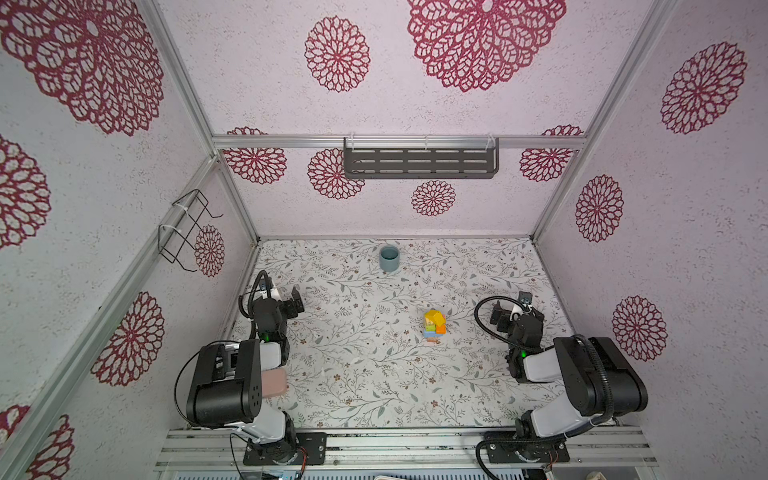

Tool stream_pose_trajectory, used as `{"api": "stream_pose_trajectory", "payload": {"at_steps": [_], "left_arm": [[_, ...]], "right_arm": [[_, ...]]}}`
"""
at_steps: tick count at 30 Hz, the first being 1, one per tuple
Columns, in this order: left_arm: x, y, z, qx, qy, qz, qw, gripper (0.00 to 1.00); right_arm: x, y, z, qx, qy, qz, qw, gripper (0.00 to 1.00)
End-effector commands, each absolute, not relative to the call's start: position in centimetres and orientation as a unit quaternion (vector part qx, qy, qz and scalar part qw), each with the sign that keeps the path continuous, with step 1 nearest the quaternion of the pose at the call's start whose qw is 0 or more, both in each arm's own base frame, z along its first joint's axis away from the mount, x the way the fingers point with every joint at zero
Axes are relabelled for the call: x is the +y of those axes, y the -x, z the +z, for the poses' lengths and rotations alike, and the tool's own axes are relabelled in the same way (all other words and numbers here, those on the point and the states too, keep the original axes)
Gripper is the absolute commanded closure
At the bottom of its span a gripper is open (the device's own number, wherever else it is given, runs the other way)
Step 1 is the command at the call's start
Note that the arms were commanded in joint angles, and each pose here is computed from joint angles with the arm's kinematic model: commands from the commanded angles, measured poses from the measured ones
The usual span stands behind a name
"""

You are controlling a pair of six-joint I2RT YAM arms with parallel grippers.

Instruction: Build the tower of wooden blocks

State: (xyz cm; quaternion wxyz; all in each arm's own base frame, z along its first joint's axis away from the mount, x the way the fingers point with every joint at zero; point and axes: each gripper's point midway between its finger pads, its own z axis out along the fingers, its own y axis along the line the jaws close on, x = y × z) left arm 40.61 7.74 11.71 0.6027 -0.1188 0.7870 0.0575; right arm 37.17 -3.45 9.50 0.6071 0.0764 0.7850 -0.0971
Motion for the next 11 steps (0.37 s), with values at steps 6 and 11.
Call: {"api": "stream_pose_trajectory", "payload": {"at_steps": [6,11], "left_arm": [[7.56,-40.49,11.88,0.786,0.112,0.059,0.605,0.03],[7.58,-40.47,11.84,0.786,0.113,0.059,0.605,0.03]], "right_arm": [[-3.11,-37.55,11.37,0.765,-0.081,-0.084,0.633,0.01],[-3.06,-37.57,11.33,0.766,-0.081,-0.083,0.632,0.01]]}}
